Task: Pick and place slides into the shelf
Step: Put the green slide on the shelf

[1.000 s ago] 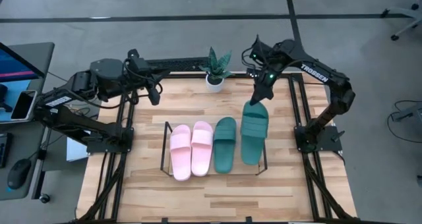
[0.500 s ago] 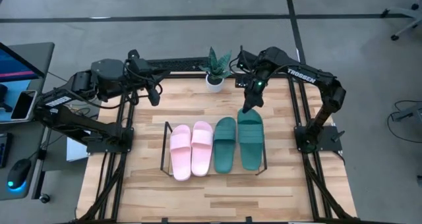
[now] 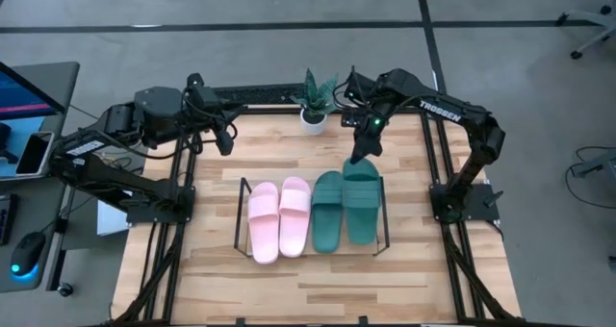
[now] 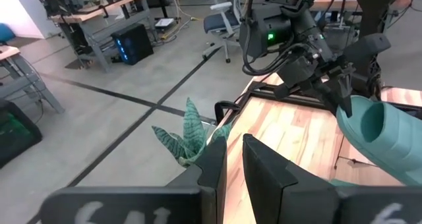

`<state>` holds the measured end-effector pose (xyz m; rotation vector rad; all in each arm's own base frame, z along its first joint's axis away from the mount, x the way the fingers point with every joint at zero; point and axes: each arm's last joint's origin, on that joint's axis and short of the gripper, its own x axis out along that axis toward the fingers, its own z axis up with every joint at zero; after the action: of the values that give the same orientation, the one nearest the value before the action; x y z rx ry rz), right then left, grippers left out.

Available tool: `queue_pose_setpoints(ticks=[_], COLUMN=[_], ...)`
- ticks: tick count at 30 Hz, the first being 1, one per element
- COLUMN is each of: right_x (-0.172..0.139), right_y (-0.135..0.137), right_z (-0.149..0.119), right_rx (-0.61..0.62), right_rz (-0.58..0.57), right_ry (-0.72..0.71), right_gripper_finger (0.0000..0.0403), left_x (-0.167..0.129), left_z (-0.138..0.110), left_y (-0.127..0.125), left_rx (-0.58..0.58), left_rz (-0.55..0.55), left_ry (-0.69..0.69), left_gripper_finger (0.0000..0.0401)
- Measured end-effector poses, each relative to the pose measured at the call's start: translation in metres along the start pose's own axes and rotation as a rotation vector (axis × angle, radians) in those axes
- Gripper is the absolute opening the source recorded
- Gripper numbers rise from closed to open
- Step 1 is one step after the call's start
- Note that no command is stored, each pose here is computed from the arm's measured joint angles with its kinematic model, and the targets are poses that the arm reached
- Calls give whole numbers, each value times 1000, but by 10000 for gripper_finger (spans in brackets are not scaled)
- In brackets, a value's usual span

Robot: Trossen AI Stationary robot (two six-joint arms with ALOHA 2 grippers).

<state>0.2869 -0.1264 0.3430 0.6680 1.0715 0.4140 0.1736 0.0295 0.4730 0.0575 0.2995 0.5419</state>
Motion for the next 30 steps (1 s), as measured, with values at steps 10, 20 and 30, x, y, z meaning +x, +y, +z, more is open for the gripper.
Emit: queue_pose_setpoints(ticks=[10, 20, 30], right_x=[10, 33, 29], right_y=[-4, -25, -31], right_z=[6, 14, 16], right_rx=[0, 51, 94], right_rz=[2, 1, -50], right_ry=[21, 100, 77], right_gripper_finger=[30, 30, 30], left_x=[0, 0, 0], left_z=[0, -1, -1], left_y=[0, 0, 0], left_rx=[10, 13, 14], left_rz=[0, 0, 0], left_ry=[4, 6, 9], left_gripper_finger=[41, 41, 41])
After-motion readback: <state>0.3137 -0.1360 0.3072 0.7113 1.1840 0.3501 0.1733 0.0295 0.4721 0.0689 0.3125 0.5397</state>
